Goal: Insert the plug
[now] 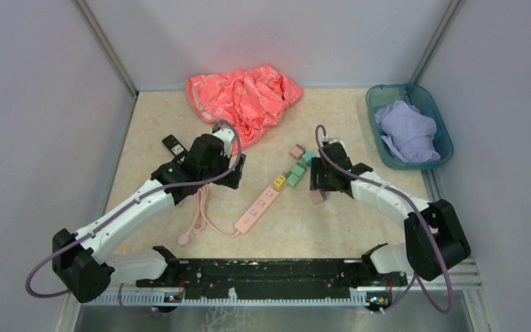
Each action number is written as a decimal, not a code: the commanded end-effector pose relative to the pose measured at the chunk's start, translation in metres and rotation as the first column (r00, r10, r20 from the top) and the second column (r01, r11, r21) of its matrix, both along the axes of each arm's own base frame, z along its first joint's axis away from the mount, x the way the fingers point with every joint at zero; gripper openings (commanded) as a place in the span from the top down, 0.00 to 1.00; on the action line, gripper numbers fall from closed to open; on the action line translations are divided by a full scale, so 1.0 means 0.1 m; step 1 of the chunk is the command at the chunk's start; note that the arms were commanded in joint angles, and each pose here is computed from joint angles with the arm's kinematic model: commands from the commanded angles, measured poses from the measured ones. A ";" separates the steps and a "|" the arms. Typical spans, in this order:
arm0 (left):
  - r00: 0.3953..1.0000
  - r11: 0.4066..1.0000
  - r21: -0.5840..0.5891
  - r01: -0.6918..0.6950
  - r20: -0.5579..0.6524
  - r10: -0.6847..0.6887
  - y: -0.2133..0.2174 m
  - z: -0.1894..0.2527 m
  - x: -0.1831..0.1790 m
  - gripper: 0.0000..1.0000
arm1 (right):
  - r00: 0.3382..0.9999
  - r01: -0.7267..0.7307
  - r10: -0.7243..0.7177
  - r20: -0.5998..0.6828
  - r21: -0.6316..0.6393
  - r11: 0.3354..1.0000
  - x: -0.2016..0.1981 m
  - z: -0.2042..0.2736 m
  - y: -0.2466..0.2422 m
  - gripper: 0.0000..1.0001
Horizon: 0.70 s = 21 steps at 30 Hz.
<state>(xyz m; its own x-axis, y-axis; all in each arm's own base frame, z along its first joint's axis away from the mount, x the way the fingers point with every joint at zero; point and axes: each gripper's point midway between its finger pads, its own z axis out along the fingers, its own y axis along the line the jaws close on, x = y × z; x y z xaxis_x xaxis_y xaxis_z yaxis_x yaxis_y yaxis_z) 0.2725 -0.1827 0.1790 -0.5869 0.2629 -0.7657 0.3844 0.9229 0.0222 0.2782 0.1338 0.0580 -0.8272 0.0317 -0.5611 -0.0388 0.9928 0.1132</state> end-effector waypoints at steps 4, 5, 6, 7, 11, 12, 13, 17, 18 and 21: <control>1.000 1.000 -0.009 0.011 -0.001 -0.011 -0.01 -0.01 0.00 0.00 | 1.000 -0.017 0.018 -0.015 0.071 0.997 -0.12 -0.02 0.10 0.34; 1.000 1.000 -0.011 0.011 -0.001 -0.011 -0.01 -0.01 0.00 0.00 | 1.000 -0.022 0.023 -0.019 0.076 0.997 -0.13 -0.04 0.11 0.34; 1.000 1.000 -0.011 0.013 -0.002 -0.013 -0.01 -0.01 0.00 0.00 | 0.999 -0.029 0.031 -0.024 0.081 0.996 -0.15 -0.07 0.13 0.33; 1.000 1.000 -0.012 0.012 -0.001 -0.012 -0.01 -0.01 0.00 0.00 | 0.999 -0.035 0.038 -0.026 0.087 0.996 -0.15 -0.09 0.15 0.33; 1.000 1.000 -0.009 0.013 -0.007 -0.013 -0.01 -0.03 0.01 0.00 | 0.997 -0.066 0.069 -0.033 0.096 0.993 -0.19 -0.10 0.27 0.32; 1.000 1.000 -0.009 0.013 -0.008 -0.013 -0.01 -0.03 0.01 0.00 | 0.996 -0.075 0.078 -0.034 0.101 0.992 -0.20 -0.09 0.31 0.32; 1.000 1.000 -0.009 0.014 -0.010 -0.014 -0.01 -0.03 0.01 0.00 | 0.995 -0.086 0.090 -0.036 0.110 0.990 -0.22 -0.08 0.36 0.32; 1.000 1.000 -0.014 0.019 -0.016 -0.019 -0.03 -0.04 0.00 0.00 | 0.988 -0.145 0.152 -0.029 0.161 0.976 -0.30 0.00 0.60 0.32; 1.000 1.000 -0.014 0.019 -0.016 -0.019 -0.03 -0.04 0.00 0.00 | 0.984 -0.165 0.173 -0.029 0.176 0.970 -0.32 0.01 0.67 0.32; 1.000 1.000 -0.017 0.019 -0.017 -0.019 -0.03 -0.04 0.00 0.00 | 0.975 -0.216 0.221 -0.008 0.195 0.957 -0.36 0.08 0.78 0.32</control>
